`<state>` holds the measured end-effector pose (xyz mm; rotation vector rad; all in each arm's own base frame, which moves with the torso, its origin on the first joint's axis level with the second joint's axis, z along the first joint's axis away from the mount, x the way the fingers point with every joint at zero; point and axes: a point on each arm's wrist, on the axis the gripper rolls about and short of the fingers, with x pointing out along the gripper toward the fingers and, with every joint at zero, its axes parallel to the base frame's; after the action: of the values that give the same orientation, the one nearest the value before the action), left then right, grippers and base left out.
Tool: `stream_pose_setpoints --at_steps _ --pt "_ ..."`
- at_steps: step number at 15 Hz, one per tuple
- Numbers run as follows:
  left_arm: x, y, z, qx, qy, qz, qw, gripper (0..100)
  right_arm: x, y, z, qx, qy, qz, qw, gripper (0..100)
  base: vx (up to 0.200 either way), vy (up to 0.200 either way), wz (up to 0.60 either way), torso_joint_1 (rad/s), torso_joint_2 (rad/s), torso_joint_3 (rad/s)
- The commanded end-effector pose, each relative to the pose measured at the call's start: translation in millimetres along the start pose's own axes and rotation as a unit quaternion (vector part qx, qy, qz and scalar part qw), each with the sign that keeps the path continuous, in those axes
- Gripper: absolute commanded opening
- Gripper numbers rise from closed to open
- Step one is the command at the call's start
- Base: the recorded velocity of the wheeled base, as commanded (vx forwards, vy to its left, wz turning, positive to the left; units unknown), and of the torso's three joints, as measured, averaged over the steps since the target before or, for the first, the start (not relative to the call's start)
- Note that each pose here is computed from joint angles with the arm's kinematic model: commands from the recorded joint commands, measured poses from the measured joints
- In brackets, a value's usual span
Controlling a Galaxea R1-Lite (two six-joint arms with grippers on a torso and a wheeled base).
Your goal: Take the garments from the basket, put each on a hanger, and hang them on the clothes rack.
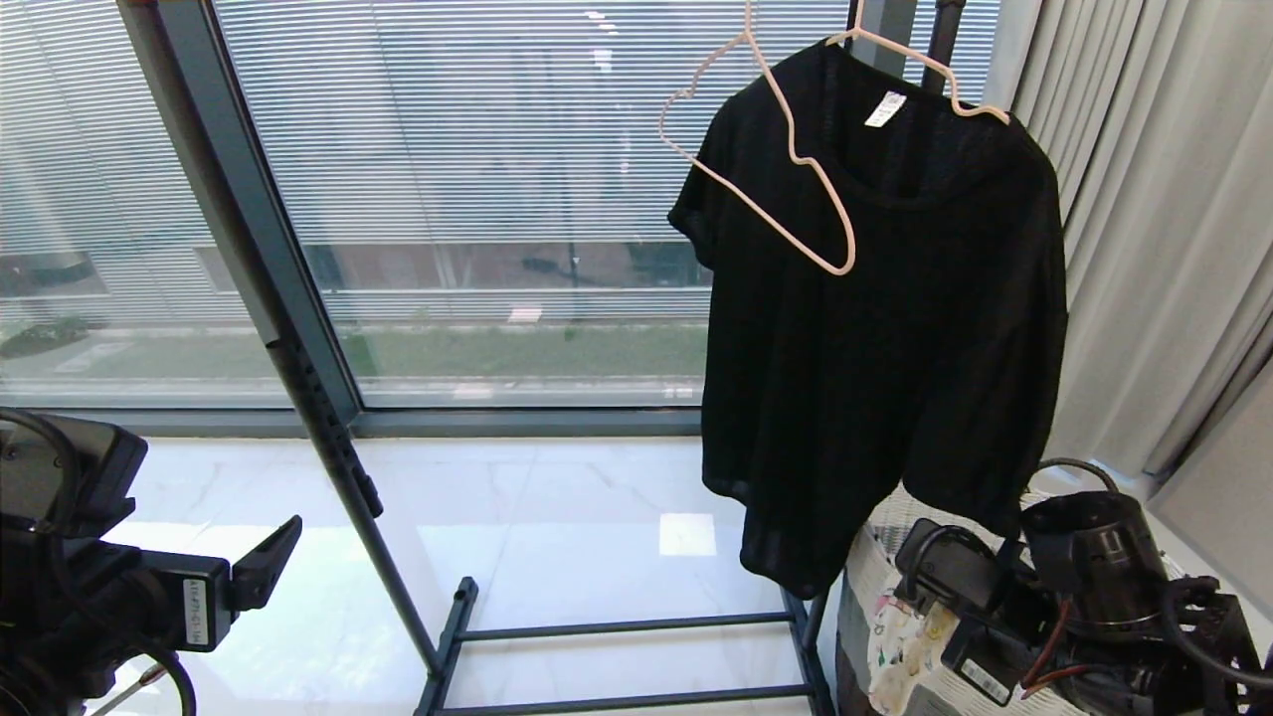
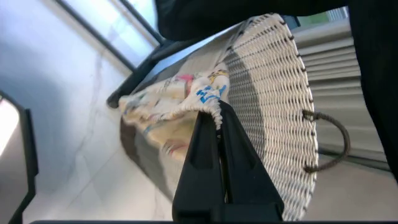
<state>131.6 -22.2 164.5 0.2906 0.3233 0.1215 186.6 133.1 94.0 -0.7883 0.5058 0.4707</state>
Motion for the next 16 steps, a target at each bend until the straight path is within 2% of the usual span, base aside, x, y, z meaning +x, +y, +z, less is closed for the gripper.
stream_pose_setpoints --at_steps 1,4,6,10,12,14,16 --pt "0 0.1 0 0.0 -0.001 0.0 1.0 100 -13 -11.1 16.7 0.012 -0.041 -0.022 0.9988 0 -0.2 0.0 0.0 -0.002 0.0 0.002" --pt "0 0.1 0 0.0 -0.001 0.0 1.0 100 -24 -24.9 35.9 0.01 -0.055 -0.028 0.9981 0 -0.2 0.0 0.0 0.004 0.0 0.004" --pt "0 -0.2 0 0.0 0.001 -0.001 1.0 100 -33 -36.8 55.4 0.012 -0.066 -0.032 0.9972 0 -0.2 0.0 0.0 0.005 0.0 0.005" --pt "1 -1.4 -1 0.002 0.003 -0.007 1.0 100 -39 -50.6 90.6 0.017 -0.098 -0.037 0.9943 0 0.0 0.0 0.0 0.0 0.0 0.0" --pt "-3 -6.3 0 0.004 -0.014 -0.059 0.9981 100 -37 -58.2 114.3 0.024 -0.119 -0.041 0.9918 0 0.0 0.0 0.0 0.0 0.0 0.0" --pt "-11 -16.6 9 0.011 -0.052 -0.145 0.9879 100 -34 -63.7 131.8 0.031 -0.137 -0.047 0.9889 0 0.0 0.0 0.0 0.0 0.0 0.0" --pt "-18 -31.5 26 0.002 -0.083 -0.215 0.9731 100 -39 -66.3 145.5 0.041 -0.157 -0.048 0.9857 0 0.0 0.0 0.0 0.0 0.0 0.0"
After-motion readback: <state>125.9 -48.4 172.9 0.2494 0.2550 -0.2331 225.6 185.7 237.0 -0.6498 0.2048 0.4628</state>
